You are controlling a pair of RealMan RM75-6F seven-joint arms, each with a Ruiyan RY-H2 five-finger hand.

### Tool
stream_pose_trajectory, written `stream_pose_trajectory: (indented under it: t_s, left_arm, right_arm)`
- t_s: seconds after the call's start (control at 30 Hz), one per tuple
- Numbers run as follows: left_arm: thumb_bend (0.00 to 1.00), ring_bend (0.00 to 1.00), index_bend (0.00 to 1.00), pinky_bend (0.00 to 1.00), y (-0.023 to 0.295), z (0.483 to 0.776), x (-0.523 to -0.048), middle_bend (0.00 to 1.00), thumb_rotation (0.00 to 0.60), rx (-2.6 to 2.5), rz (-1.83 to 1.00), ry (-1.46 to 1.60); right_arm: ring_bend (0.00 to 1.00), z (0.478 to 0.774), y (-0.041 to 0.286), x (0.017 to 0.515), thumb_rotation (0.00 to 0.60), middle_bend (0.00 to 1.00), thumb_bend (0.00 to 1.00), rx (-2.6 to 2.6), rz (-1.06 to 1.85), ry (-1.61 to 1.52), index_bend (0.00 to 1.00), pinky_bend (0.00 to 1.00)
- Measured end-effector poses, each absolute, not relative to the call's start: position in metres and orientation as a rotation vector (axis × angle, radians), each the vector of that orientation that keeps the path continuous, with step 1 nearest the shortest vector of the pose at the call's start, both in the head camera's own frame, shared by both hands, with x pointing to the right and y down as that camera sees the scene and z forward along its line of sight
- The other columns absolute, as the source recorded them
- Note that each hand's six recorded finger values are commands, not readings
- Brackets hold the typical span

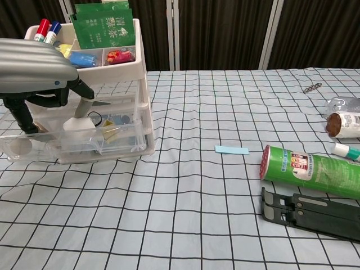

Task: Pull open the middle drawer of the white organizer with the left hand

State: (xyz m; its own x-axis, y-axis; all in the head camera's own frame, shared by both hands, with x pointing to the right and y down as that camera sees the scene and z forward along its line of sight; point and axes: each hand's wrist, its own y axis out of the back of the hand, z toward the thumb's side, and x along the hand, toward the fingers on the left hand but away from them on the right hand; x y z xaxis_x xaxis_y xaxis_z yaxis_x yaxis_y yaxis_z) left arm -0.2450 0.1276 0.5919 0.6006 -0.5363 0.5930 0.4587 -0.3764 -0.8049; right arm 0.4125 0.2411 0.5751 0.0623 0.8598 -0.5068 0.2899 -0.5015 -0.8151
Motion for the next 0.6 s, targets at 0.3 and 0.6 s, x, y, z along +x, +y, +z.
stream_pose_trajectory:
  t_s: [0.3,0.6]
  left_arm:
    - [0.0,0.92,0.41,0.84,0.1259,0.5895,-0.2407,0.94,0.6,-1.647,-1.043,0.105]
    - [0.08,0.92,0.47,0.84,0.1312,0.5935,-0.2354,0.94,0.6,-1.658,-1.038,0.092]
  right_arm:
    - [0.0,0.5759,0.2417,0.4114,0.6,0.0,0.11,-1.838,1.454,-1.137,0.04,0.0]
    - [0.0,0.5749,0.2411,0.4117,0.6,0.0,0.11,-1.84,1.45,-1.142,0.04,0.0]
